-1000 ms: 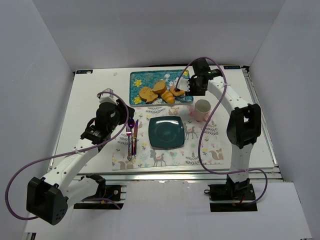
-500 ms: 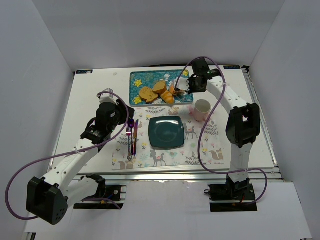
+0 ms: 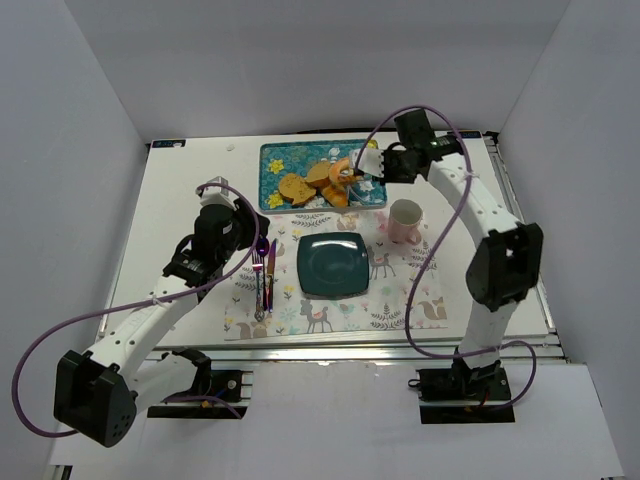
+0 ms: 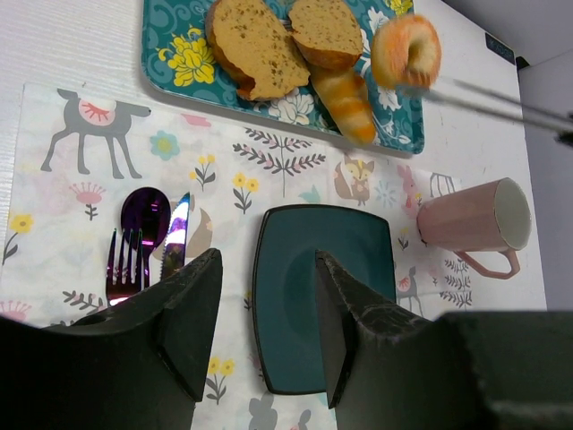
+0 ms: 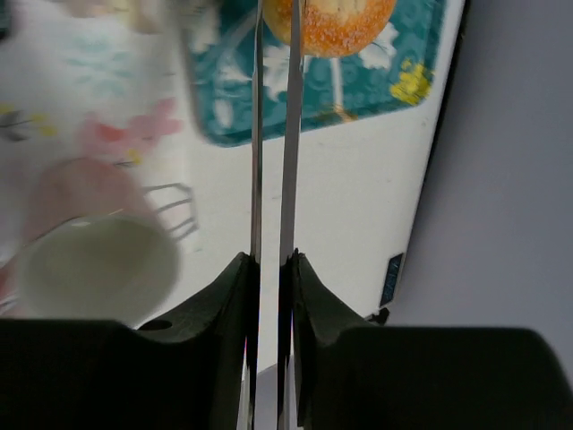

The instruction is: Place the bread

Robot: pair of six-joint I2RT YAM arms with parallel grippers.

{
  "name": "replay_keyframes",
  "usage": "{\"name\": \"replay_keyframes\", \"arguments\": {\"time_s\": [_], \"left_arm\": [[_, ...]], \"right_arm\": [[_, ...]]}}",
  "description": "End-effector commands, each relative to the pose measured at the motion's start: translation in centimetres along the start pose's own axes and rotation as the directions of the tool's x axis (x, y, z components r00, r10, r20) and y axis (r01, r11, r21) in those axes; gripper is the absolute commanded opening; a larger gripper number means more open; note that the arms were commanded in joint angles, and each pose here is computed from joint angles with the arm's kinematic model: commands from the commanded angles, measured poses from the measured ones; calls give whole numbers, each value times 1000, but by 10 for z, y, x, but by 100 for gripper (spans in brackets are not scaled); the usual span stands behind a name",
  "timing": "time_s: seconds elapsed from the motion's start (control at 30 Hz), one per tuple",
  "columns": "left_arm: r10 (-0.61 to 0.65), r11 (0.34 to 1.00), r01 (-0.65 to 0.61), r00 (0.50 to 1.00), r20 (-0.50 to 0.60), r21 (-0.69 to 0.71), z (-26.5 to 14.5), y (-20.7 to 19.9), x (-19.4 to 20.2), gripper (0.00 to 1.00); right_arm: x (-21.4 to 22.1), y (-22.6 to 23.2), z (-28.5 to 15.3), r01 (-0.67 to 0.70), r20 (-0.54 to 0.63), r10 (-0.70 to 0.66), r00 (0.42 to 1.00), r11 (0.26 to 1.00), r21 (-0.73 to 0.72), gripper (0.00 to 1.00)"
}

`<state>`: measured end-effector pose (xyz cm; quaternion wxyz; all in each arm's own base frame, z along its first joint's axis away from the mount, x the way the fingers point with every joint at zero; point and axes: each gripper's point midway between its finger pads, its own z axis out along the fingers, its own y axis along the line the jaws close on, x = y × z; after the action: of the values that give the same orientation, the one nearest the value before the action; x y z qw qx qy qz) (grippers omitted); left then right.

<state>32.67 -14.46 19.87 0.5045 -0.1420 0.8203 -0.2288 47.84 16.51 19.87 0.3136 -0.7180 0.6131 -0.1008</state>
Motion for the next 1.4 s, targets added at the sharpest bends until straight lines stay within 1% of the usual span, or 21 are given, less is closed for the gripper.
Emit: {"name": "replay_keyframes", "arguments": {"time_s": [0.0,0.03,0.07,0.1,0.17,0.2,0.3,0.33,0.5,0.6,0.7,0.73,0.77,0.83,0.97,1.1,1.37], "left_arm": [[2,1000,-3,999,47,22,-3,-9,-16,55],[0,1000,-1,999,47,20,-2,-9,-16,55],[0,1000,-1,999,50,22,-2,-9,-17,55],[0,1000,-1,999,44,22,-1,-9,-15,55],[-2,1000,0,999,45,26,-1,-10,-15,55],[-3,1000,2,999,42,30,0,-11,-15,55],[-1,999,0,999,35,34,2,-12,-13,56],[-2,999,0,999,37,42,2,-14,-15,55],[4,999,-5,1000,29,47,3,-17,-15,55],[2,999,-4,999,37,47,1,-17,-17,55],[-3,999,1,999,45,44,-2,-15,-17,55],[-6,999,4,999,45,41,-3,-13,-17,55],[-8,999,6,999,47,38,-4,-12,-16,55],[-12,999,10,999,53,39,-6,-11,-16,55],[-13,999,11,999,53,36,-7,-10,-16,55],[-10,999,8,999,53,35,-7,-10,-16,55],[-8,999,7,999,49,38,-5,-11,-16,55]], "right_arm": [[-45,48,-67,65,241,-38,970,993,-103,0],[-56,63,-72,87,284,-49,957,989,-121,0],[-62,72,-90,102,303,-69,951,990,-96,0],[-64,105,-82,122,306,-67,950,979,-164,0],[-67,127,-92,126,311,-68,948,977,-173,1],[-67,153,-86,116,304,-40,952,965,-235,1],[-68,175,-85,87,287,-12,958,964,-252,3],[-63,186,-81,76,263,-4,965,961,-265,5],[-62,188,-70,35,234,27,972,965,-258,10],[-61,187,-65,19,215,39,976,965,-263,17],[-62,188,-66,23,218,38,975,964,-267,29],[-64,189,-69,30,232,35,972,963,-268,36],[-65,189,-71,42,242,23,970,964,-262,41],[-67,188,-76,52,257,16,966,965,-255,45],[-72,192,-86,76,290,4,957,961,-265,47],[-80,189,-102,94,340,-6,940,966,-242,47],[-78,202,-113,136,363,-38,931,959,-247,47]]}}
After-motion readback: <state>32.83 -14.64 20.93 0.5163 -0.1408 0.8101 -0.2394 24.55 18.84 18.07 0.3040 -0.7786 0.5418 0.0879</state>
